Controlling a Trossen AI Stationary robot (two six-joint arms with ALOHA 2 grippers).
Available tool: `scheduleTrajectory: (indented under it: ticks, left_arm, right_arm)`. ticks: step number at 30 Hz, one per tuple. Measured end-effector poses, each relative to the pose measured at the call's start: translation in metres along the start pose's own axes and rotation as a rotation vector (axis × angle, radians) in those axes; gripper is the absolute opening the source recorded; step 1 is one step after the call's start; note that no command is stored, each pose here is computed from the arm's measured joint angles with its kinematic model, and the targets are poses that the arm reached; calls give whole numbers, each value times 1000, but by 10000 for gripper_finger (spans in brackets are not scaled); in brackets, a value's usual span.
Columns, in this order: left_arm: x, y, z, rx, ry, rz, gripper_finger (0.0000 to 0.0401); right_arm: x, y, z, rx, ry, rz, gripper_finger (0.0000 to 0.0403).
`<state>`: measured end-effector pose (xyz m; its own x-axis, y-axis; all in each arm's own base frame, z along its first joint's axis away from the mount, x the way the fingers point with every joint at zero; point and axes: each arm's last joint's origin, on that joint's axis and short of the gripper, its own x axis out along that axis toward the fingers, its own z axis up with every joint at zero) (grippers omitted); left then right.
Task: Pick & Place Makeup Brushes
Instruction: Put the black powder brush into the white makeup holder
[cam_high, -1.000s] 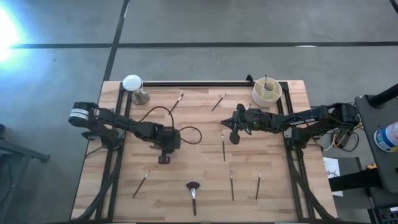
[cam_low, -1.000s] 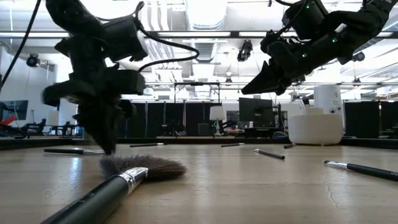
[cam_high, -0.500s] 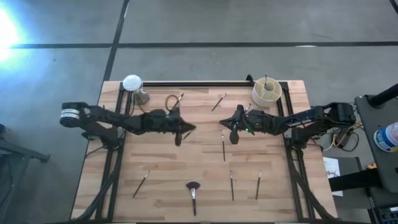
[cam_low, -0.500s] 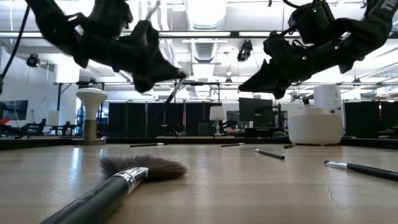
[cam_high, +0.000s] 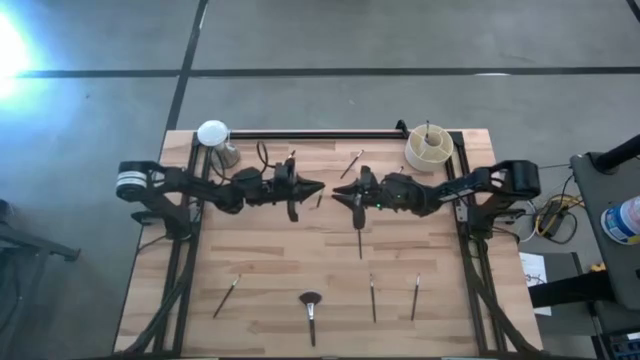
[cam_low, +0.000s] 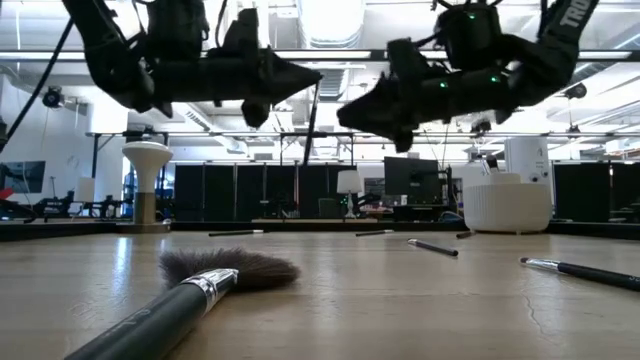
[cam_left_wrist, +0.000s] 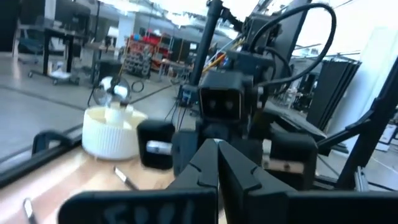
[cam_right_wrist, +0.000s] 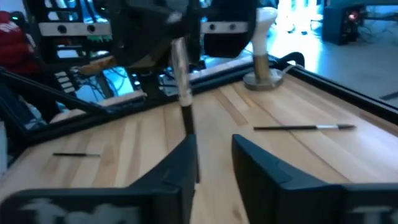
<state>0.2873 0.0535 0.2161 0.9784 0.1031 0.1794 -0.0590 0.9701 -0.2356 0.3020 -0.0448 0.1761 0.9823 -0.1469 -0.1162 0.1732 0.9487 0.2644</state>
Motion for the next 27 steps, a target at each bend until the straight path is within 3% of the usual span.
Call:
scheduleTrajectory:
  ticks: [7, 13, 19, 25, 27]
  left_arm:
    - [7, 2, 6, 44, -19, -22, 0]
    - [8, 3, 10, 58, -34, -17, 0]
    - [8, 4, 11, 68, -41, -16, 0]
    - [8, 5, 12, 38, -47, -3, 1]
    - [7, 6, 15, 12, -52, -8, 5]
  right_arm:
    - [13, 0, 14, 1, -46, 3, 172]
    - [22, -2, 29, -22, -95, -3, 174]
    - [35, -3, 29, -39, -76, -10, 134]
    - [33, -2, 31, -64, -81, -6, 37]
    - [30, -1, 33, -69, -84, -7, 21]
